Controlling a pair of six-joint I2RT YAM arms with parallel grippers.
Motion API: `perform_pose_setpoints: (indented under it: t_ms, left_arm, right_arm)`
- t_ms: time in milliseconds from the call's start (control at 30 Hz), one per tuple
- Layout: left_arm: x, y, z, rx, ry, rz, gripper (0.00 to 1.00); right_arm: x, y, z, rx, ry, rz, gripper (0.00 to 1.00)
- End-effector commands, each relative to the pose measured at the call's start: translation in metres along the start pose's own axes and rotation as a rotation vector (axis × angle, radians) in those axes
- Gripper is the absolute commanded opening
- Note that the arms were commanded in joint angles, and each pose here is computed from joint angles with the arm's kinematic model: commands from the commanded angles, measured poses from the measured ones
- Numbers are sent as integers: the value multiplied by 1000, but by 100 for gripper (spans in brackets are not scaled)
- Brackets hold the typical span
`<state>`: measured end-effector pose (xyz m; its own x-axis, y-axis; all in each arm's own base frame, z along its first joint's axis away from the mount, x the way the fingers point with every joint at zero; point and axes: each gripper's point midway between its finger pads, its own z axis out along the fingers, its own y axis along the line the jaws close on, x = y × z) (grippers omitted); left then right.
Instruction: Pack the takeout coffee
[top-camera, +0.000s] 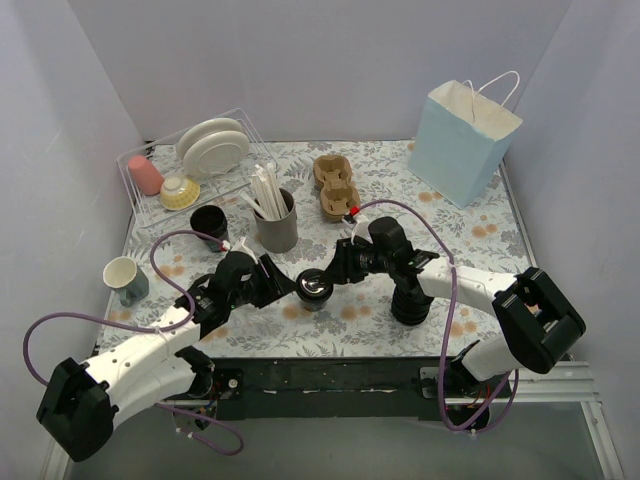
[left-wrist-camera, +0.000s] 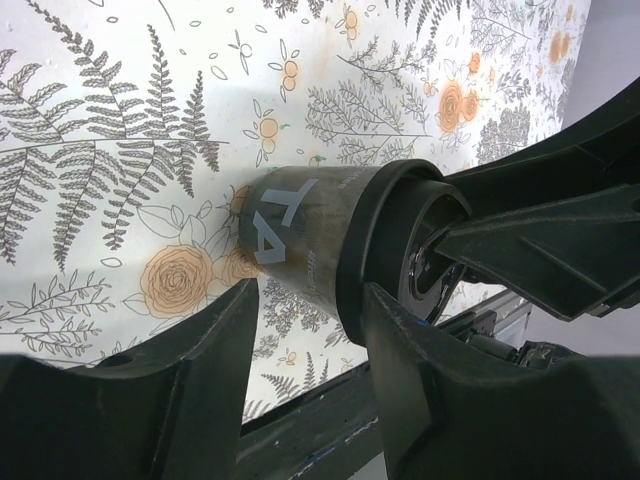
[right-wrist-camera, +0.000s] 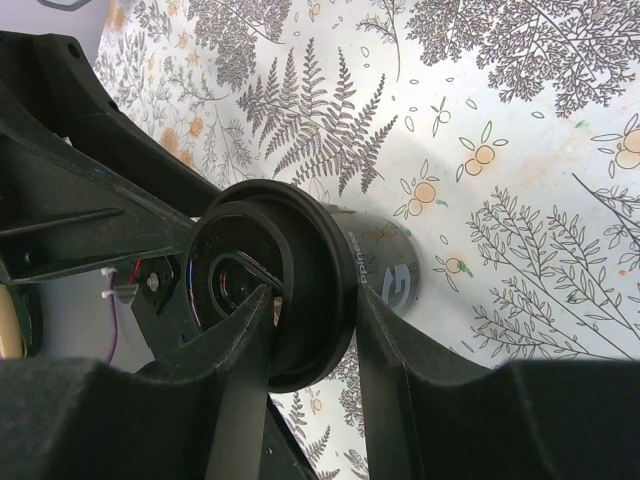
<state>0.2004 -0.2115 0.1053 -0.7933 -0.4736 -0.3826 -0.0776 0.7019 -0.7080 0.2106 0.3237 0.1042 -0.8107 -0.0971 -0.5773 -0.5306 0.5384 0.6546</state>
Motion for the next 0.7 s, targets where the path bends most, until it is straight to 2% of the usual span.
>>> perform_pose_setpoints:
  t_ms: [0,200,233,433,667]
  left_arm:
    - [8,27,7,-91,16,-8,44]
    - [31,76,10,-278,89,-90,36]
    - [34,79,11,-287,93,-100,33]
    - [53,106,11,-336,126,-150,29]
    - [56,112,11,-359,124,-164,21]
  right_arm:
    - [71,-72,-11,270,211,15,29]
    - [91,-85,-11,284,245,42,29]
    - [96,-88,-13,290,251,50,28]
    - [109,-97,-17,297,254,79,28]
    - [115,-104,-21,307,256,93,27]
